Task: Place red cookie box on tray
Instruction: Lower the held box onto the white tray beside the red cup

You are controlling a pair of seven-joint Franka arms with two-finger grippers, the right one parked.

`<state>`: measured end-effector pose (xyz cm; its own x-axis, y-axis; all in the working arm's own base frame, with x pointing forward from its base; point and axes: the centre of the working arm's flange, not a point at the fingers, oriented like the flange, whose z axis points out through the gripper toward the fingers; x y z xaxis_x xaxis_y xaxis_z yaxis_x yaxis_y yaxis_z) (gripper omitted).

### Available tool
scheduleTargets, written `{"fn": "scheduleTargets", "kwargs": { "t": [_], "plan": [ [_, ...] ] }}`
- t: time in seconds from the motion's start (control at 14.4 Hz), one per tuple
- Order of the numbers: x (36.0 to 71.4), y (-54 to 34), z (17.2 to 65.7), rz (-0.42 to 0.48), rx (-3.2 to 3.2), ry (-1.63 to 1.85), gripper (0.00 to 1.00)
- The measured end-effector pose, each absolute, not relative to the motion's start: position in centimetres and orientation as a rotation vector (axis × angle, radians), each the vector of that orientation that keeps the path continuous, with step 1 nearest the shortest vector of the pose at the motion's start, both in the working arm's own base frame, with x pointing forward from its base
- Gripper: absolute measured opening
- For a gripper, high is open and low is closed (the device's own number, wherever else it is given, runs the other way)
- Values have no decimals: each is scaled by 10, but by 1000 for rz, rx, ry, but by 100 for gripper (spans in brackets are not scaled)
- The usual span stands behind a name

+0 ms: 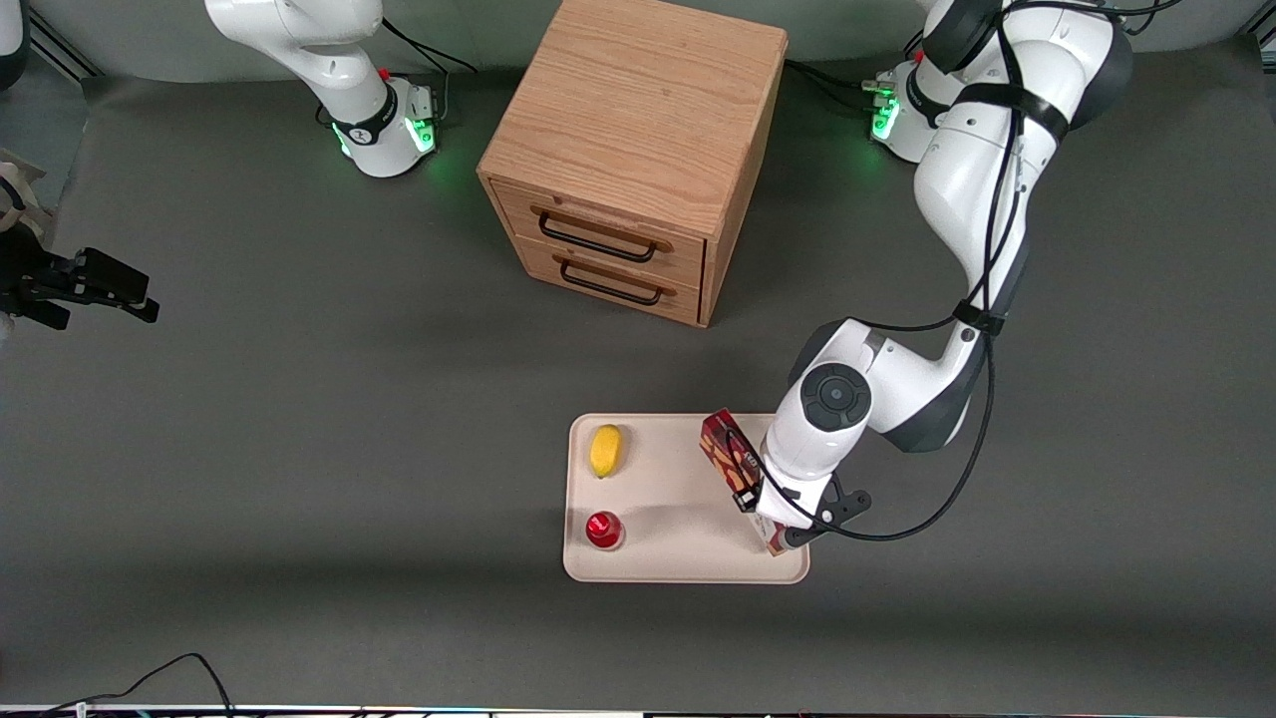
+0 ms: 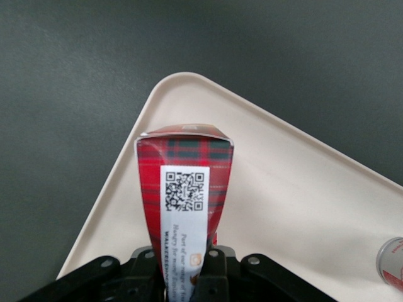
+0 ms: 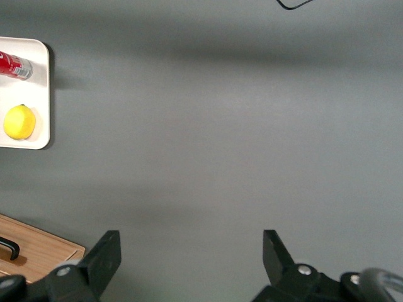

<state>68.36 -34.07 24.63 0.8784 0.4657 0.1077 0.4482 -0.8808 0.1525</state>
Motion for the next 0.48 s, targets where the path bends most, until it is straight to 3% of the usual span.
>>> {"fn": "scheduleTargets", "kwargs": {
  "t": [0.21,0.28,0.48],
  "plan": [
    [684,-340,243,216,2922,715,19],
    [684,-340,243,217,2922,714,24],
    [685,-340,243,230,2911,711,55]
  ]
}}
